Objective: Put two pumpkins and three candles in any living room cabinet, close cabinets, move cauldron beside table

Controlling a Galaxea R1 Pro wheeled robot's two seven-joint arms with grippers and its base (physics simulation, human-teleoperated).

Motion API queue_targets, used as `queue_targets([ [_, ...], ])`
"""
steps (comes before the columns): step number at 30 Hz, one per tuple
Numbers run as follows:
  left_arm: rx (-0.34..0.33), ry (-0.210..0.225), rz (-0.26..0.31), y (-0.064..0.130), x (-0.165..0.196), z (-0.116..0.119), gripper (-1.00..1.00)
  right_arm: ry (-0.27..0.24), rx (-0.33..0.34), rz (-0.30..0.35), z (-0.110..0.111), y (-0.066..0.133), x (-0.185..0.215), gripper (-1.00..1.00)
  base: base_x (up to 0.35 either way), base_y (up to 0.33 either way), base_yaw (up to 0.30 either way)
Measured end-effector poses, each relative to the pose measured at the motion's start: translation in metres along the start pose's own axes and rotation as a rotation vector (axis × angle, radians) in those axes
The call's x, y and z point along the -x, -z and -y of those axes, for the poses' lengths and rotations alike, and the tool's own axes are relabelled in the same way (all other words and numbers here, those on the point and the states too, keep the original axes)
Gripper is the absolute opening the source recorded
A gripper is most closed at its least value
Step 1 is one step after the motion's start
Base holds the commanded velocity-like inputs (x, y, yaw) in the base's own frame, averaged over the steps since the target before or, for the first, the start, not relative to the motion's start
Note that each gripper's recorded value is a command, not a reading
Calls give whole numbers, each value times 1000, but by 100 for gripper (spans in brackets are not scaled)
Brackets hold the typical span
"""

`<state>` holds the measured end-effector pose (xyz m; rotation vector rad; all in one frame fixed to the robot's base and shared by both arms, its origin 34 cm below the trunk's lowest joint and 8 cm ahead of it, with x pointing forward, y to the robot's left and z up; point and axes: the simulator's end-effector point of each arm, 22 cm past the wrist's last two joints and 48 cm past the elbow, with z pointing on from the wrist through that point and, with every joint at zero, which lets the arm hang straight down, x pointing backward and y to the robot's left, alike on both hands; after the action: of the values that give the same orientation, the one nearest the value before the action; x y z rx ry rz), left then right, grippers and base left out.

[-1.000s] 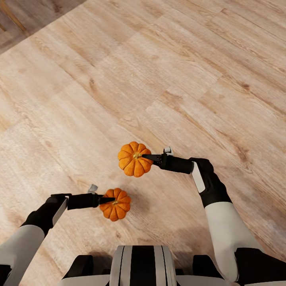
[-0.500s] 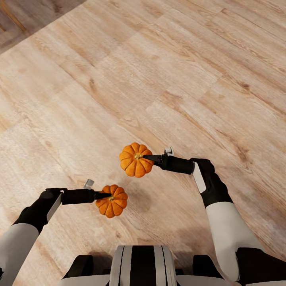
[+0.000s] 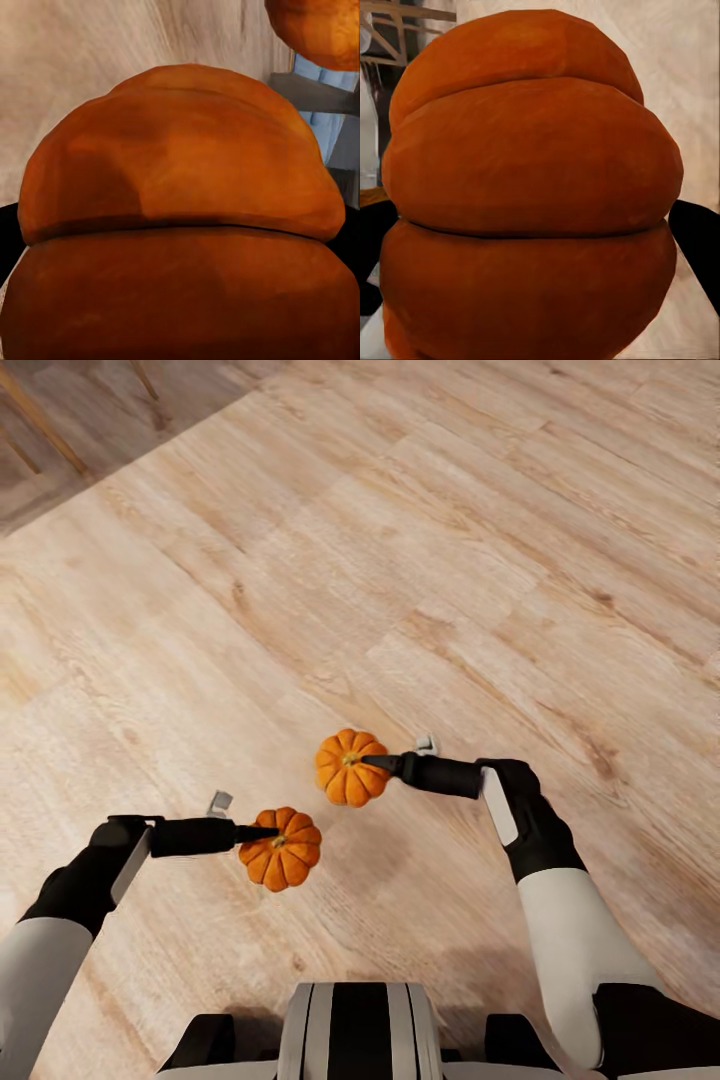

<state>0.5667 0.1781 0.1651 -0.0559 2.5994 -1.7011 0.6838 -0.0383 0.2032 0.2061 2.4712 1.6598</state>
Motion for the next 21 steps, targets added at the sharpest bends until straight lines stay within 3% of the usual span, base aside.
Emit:
queue_targets([
  [2, -3, -21, 5, 4, 10, 11, -100, 20, -82, 6, 13, 1, 3, -100, 0, 0, 0],
  [4, 1, -41, 14, 13, 24, 24, -100, 22, -111, 15, 14, 3, 8, -100, 0, 0, 0],
  [6, 41, -67, 45, 49, 54, 43, -100, 58, -152, 31, 13, 9, 17, -100, 0, 0, 0],
  [8, 59, -123, 68, 68, 73, 63, -100, 85, -177, 53, 8, 15, 29, -100, 0, 0, 0],
  [10, 80, -166, 119, 92, 93, 77, -100, 122, -244, 79, 14, 26, 42, -100, 0, 0, 0],
  [12, 94, -188, 169, 110, 108, 84, -100, 144, -281, 94, 15, 33, 49, -100, 0, 0, 0],
  [14, 105, -200, 221, 126, 121, 89, -100, 152, -277, 107, 7, 35, 55, -100, 0, 0, 0],
  [20, 93, -211, 242, 130, 126, 103, -100, 196, -240, 137, -24, 39, 67, -100, 0, 0, 0],
  [21, 92, -214, 245, 131, 127, 105, -100, 214, -185, 138, -40, 39, 66, -100, 0, 0, 0],
])
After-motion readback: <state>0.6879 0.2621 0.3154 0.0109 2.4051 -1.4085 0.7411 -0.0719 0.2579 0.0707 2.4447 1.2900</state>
